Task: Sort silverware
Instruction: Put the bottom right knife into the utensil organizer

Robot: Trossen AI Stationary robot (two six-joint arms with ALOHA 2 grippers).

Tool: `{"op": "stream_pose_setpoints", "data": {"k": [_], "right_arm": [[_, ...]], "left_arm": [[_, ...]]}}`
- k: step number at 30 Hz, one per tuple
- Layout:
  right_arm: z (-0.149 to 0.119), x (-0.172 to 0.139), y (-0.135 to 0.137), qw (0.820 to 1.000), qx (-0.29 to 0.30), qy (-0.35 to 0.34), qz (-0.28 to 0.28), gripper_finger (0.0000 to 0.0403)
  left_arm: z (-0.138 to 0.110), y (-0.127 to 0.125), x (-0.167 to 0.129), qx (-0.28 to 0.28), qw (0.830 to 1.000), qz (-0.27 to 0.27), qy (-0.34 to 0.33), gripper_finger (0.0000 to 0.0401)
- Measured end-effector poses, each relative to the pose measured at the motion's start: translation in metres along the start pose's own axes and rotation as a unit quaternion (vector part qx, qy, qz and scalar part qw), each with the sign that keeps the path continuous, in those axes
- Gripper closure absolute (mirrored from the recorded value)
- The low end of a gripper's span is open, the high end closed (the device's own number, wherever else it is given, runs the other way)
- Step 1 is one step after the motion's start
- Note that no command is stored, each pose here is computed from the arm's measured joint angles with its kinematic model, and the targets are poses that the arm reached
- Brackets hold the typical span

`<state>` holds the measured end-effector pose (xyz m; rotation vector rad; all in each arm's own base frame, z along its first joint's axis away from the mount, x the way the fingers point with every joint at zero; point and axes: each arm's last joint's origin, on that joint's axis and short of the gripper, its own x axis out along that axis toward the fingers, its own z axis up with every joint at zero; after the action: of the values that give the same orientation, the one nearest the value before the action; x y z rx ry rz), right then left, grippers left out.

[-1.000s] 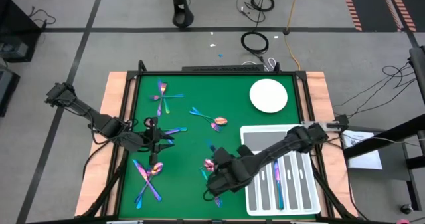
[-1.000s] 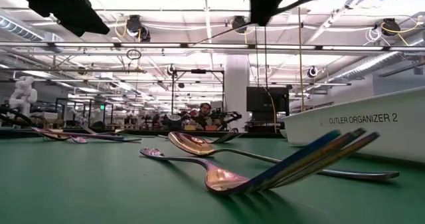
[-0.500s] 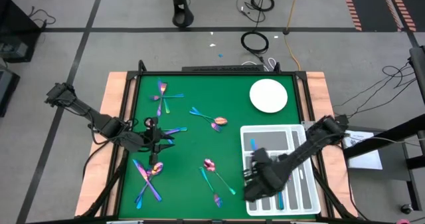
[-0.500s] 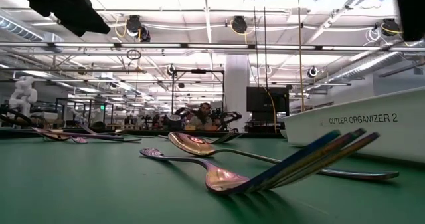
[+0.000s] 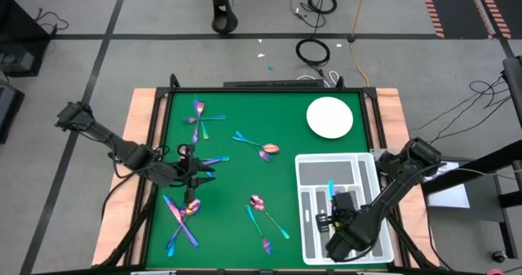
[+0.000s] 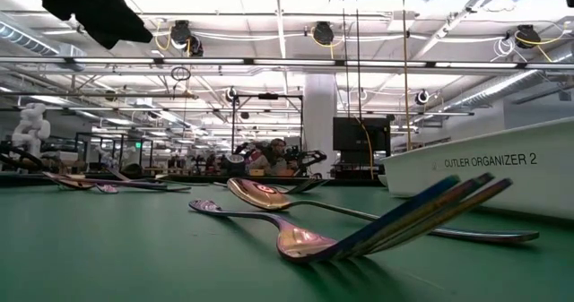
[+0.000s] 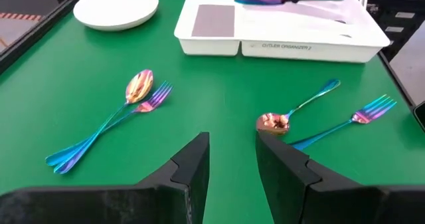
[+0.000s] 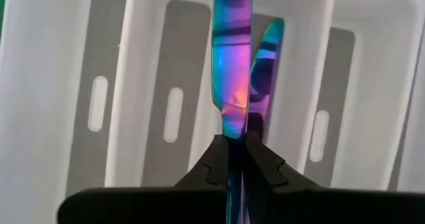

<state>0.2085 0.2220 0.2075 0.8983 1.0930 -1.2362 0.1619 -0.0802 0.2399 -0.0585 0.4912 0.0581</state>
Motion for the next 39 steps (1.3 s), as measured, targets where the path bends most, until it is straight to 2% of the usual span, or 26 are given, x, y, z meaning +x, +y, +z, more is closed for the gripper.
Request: {"op": "stream_pose_setpoints", "data": {"k": [7, 25, 39], "right_arm": [[0.001, 0.001, -0.004, 0.999, 0.001, 0.011, -0.045, 0.0401], [-0.002, 0.011, 0.001, 0.997, 0.003, 0.024, -0.074, 0.04], [-0.002, 0.011, 0.001, 0.997, -0.002, 0.024, -0.074, 0.0346]], "left_arm": [[-0.002, -0.003, 0.006, 0.005, 1.0, 0.004, 0.01, 0.0276], [-0.002, -0.004, 0.008, 0.013, 1.0, 0.003, 0.006, 0.0276], [-0.002, -0.004, 0.008, 0.013, 1.0, 0.003, 0.006, 0.0276]]}}
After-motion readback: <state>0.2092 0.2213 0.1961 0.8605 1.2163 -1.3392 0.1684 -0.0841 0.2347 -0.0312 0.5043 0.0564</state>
